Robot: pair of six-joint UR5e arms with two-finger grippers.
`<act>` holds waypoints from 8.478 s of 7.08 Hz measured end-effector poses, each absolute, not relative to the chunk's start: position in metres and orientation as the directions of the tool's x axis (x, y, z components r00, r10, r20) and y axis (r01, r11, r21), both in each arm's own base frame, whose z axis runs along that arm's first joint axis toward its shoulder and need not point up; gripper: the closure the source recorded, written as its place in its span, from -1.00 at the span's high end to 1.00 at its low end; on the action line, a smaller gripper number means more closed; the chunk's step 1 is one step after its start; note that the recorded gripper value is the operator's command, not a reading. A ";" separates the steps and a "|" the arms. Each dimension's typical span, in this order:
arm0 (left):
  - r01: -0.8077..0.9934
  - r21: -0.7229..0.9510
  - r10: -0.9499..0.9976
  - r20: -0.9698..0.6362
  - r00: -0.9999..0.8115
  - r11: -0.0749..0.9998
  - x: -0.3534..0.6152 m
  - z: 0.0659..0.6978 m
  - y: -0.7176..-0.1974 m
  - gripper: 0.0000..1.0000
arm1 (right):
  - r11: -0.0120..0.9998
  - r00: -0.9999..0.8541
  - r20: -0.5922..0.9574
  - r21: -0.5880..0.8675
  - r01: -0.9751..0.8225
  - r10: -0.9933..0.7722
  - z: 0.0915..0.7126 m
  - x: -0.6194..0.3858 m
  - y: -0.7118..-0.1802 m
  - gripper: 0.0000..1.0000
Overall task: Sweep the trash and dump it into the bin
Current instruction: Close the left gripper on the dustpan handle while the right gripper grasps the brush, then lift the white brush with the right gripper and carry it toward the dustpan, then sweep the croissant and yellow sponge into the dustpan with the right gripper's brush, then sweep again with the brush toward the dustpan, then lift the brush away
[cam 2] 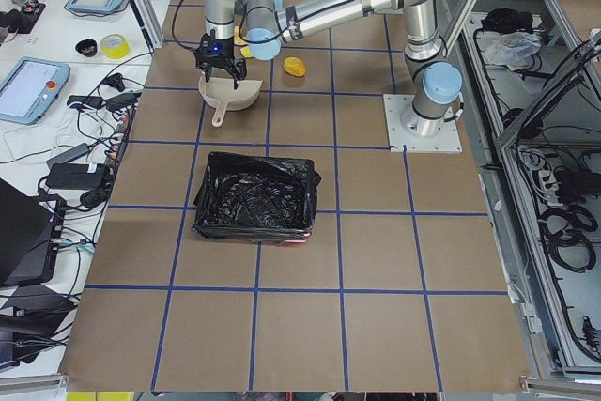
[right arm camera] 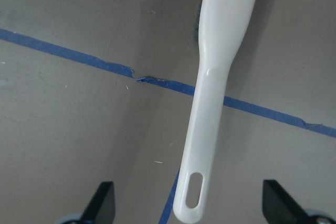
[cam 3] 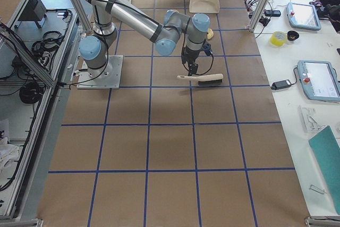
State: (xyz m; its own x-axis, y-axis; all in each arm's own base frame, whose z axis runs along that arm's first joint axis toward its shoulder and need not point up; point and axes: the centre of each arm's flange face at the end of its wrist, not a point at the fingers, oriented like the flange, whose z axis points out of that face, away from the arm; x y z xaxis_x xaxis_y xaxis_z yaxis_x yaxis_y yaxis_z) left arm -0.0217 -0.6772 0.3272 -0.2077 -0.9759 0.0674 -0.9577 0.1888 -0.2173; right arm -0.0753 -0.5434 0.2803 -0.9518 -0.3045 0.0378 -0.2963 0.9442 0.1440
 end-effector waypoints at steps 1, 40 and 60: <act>-0.961 -0.215 -0.980 0.059 -0.188 0.172 -0.019 0.305 -0.691 0.96 | 0.944 -0.954 0.032 0.154 -0.291 -0.299 0.271 -0.080 -0.544 0.85; -0.904 -0.427 -0.999 0.009 -0.032 0.025 -0.111 0.236 -0.699 -1.00 | 0.981 -0.885 -0.465 0.167 -0.103 -0.014 0.208 0.337 -0.553 -1.00; -0.906 -0.423 -1.000 0.013 -0.022 0.015 -0.111 0.233 -0.701 -1.00 | 0.907 -0.808 -0.489 0.400 0.128 0.330 0.238 0.408 -0.593 -1.00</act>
State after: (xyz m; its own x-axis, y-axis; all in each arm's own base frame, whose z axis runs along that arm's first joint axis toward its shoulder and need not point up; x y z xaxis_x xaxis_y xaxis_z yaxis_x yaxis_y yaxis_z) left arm -0.1114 -0.7010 0.2329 -0.0225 -0.9997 0.0128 -0.9059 0.0150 -0.4233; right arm 0.4084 -0.5928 0.2379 -0.8079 0.3297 -0.4885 0.1285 0.9075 0.3999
